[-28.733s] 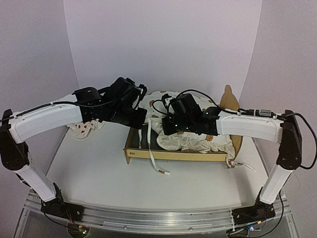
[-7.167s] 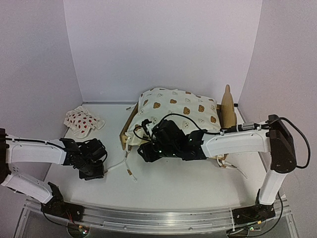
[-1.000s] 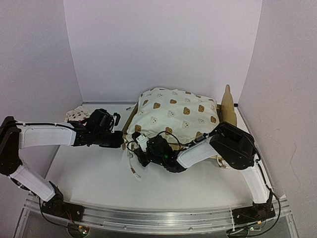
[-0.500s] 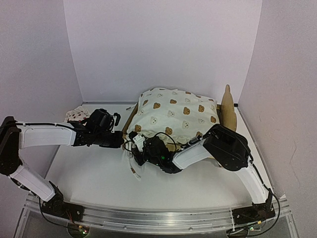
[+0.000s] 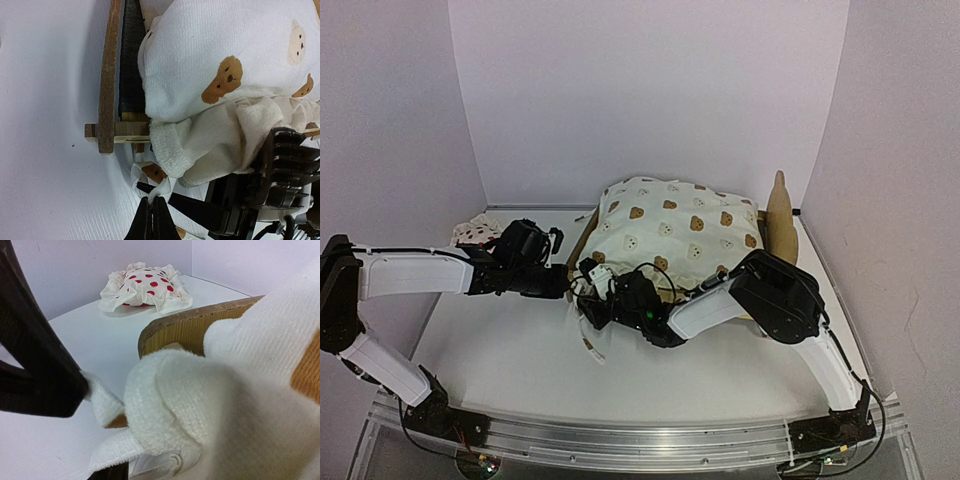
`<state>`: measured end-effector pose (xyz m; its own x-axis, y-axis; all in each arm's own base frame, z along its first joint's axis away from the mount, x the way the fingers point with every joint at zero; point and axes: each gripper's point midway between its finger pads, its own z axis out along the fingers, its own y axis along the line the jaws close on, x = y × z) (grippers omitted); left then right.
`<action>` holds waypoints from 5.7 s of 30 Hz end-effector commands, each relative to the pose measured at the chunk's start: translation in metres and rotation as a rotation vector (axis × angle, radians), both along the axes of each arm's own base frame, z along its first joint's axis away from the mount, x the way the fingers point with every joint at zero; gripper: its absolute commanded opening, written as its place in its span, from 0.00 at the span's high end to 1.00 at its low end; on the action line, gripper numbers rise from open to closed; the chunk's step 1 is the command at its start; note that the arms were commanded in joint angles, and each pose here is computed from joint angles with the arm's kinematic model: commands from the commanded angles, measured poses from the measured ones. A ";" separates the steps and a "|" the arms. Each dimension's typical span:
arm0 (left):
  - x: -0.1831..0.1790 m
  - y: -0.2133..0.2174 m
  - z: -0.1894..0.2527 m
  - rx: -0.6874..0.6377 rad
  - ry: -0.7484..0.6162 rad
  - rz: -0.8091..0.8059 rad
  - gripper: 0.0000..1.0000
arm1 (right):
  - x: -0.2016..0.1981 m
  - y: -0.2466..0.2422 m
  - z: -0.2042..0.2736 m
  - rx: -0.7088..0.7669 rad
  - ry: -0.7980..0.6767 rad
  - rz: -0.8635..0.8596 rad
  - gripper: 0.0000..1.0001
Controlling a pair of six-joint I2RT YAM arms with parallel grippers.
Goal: Set up the pet bed
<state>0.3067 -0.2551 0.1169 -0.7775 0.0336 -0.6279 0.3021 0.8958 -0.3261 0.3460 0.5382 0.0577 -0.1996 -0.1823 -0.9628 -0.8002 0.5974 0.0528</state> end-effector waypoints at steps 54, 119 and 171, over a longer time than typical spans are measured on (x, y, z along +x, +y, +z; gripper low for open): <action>-0.007 0.014 0.029 0.013 -0.009 0.028 0.50 | 0.036 -0.013 0.027 0.304 0.104 -0.180 1.00; 0.024 0.038 0.055 0.216 -0.126 0.181 1.00 | 0.000 -0.074 0.049 0.238 0.127 -0.215 1.00; 0.108 0.155 0.011 0.224 0.045 0.491 1.00 | -0.032 -0.080 0.045 0.120 0.121 -0.062 0.84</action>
